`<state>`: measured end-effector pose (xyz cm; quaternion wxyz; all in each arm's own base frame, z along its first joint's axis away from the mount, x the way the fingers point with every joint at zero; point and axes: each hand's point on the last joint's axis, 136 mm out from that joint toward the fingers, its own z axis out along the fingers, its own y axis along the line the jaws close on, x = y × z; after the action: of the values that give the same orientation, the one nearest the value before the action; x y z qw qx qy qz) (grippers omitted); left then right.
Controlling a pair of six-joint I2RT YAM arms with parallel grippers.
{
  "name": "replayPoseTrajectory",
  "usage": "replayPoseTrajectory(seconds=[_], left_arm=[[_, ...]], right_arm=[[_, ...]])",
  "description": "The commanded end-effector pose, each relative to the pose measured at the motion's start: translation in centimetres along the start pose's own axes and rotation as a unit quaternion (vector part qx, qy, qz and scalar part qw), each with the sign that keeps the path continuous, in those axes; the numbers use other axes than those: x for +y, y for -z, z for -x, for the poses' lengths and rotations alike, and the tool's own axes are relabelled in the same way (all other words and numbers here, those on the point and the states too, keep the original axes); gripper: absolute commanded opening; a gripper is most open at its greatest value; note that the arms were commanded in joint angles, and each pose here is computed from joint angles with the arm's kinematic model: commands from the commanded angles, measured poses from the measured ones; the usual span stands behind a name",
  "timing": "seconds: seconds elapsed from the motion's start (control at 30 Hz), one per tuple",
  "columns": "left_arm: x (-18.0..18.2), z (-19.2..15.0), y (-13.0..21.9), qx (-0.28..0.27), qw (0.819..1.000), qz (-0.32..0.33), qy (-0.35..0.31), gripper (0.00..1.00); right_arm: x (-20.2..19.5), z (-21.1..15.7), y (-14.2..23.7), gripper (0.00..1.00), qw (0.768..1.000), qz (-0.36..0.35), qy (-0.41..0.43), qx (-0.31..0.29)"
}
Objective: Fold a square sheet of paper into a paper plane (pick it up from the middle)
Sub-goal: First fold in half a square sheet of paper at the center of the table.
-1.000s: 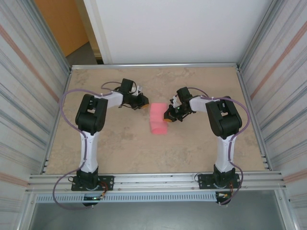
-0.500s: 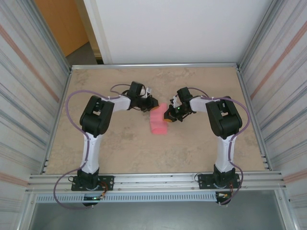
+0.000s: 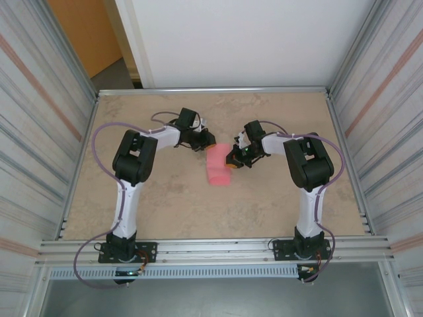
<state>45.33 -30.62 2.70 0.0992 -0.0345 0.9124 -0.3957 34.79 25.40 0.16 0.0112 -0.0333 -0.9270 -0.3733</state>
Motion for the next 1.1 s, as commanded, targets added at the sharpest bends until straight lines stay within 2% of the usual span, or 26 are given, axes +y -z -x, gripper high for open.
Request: replayPoseTrajectory(seconds=[0.0,0.13,0.3,0.5,0.67,0.8,1.07], left_arm=[[5.2,0.4,0.2,0.004,0.996,0.084,0.016,0.15],[5.7,2.2,2.0,-0.006,0.996,0.083,0.026,0.15],[2.4,3.2,5.4,-0.025,0.998,0.051,0.001,0.17],[-2.3,-2.2,8.1,-0.002,0.999,0.014,-0.034,0.17],[-4.3,-8.5,6.8,0.053,0.998,-0.011,-0.038,0.15],[-4.3,-11.4,5.1,0.097,0.995,-0.011,-0.036,0.14],[-1.2,-13.0,3.4,0.138,0.990,0.023,-0.013,0.13]], right_arm=[[-13.9,-6.7,-2.2,0.01,0.965,-0.226,-0.113,0.070],[-13.8,-6.7,-2.1,0.01,0.965,-0.226,-0.112,0.069],[-13.8,-6.8,-2.0,0.01,0.965,-0.228,-0.112,0.069],[-13.9,-7.0,-1.9,0.01,0.964,-0.231,-0.113,0.073],[-13.9,-7.1,-1.9,0.01,0.963,-0.233,-0.114,0.076],[-14.1,-7.2,-1.8,0.01,0.962,-0.237,-0.114,0.077],[-14.2,-7.4,-1.7,0.01,0.961,-0.240,-0.114,0.077]])
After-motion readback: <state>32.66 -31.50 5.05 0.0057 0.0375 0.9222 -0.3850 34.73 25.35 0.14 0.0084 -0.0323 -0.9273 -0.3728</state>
